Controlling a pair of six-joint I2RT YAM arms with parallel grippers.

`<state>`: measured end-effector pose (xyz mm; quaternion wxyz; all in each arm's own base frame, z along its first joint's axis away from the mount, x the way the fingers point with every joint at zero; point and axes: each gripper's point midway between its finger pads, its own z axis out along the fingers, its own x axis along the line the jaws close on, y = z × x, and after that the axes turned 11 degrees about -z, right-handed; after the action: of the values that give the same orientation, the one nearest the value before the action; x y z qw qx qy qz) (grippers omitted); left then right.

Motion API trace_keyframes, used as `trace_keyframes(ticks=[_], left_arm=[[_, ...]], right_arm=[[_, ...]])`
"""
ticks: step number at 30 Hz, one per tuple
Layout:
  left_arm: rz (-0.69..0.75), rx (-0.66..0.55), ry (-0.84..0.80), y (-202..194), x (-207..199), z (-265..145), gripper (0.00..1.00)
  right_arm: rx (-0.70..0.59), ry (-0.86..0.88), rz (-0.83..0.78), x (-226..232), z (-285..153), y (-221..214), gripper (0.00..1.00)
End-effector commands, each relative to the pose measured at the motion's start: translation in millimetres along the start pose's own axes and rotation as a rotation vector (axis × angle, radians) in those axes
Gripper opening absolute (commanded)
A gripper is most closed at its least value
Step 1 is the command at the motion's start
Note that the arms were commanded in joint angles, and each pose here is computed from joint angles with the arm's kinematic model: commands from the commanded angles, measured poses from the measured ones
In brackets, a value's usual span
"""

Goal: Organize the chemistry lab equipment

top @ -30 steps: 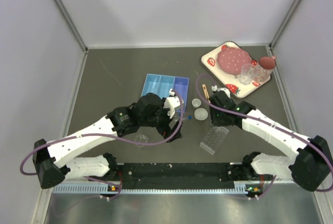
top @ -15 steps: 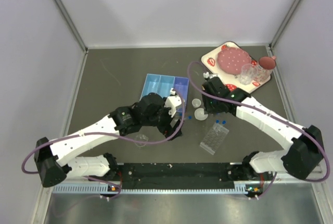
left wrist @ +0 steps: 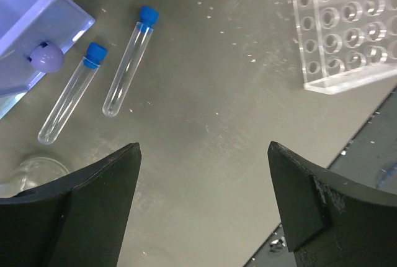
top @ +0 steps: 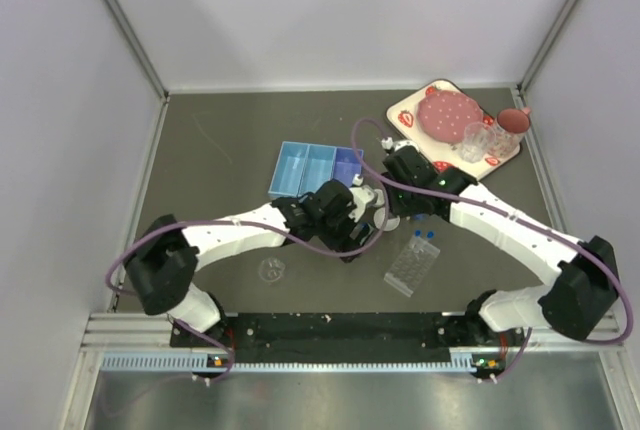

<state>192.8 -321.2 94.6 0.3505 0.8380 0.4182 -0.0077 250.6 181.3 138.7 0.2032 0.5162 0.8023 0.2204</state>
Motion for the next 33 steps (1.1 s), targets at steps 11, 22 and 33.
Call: trace_keyframes(ticks=[11,22,33], left_arm=[[-0.007,-0.019,0.047,35.7,46.9,47.7,0.90],[-0.028,0.015,0.018,31.4,43.1,57.8,0.89],[-0.065,0.051,0.033,17.0,48.6,68.4,0.82]], right_arm=[[-0.139,0.015,-0.015,-7.8,-32.5,13.5,0.45],[-0.145,0.027,-0.016,-8.3,-29.6,12.1,0.45],[-0.146,0.028,-0.010,-8.4,-29.1,11.0,0.44]])
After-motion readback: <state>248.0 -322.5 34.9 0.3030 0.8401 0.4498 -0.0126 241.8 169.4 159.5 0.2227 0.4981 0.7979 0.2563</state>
